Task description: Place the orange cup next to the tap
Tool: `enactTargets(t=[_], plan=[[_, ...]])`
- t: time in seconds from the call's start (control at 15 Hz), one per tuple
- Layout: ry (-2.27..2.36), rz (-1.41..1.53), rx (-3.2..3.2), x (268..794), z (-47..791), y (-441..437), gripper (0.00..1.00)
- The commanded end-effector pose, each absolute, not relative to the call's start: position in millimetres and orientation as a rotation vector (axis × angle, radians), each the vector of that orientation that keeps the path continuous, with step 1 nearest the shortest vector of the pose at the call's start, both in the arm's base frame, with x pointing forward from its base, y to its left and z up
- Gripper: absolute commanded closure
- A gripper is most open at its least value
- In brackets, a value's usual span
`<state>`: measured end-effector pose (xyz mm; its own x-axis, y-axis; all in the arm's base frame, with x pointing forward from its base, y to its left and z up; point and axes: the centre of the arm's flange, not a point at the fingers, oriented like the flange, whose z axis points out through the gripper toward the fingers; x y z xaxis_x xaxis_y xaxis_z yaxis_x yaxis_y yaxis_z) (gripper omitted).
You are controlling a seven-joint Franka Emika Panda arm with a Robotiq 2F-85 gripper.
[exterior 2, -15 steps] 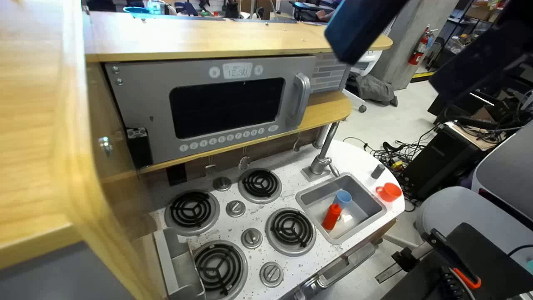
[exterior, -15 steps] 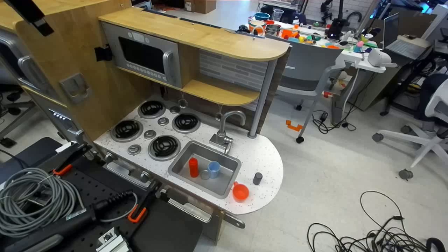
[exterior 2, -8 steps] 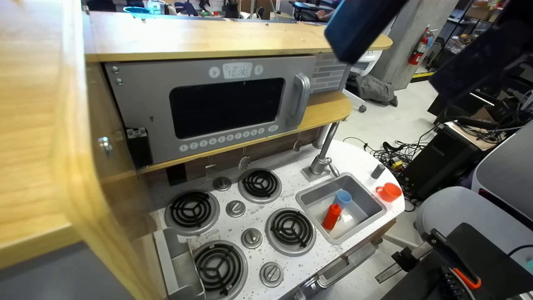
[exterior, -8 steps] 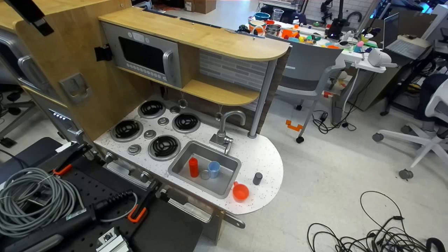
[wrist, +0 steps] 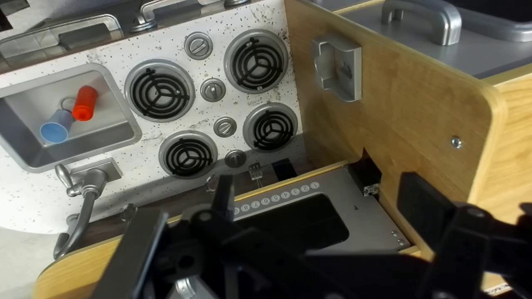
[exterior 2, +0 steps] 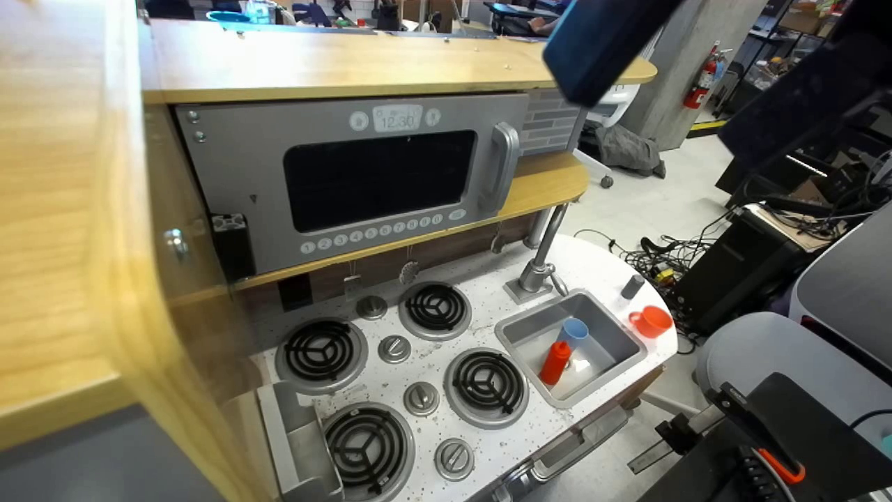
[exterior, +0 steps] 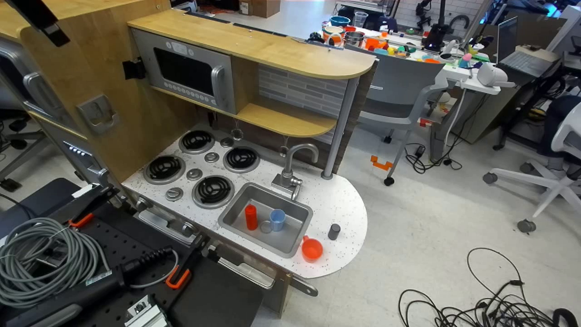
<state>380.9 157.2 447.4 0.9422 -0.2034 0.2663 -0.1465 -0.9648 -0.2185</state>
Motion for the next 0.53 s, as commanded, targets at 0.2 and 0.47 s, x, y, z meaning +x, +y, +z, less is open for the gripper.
enactTargets(t=[0.2, 0.47], plan=[[0.258, -0.455, -2.894, 386, 442, 146, 0.00], [0.239, -0.532, -2.903, 396, 425, 108, 0.00]])
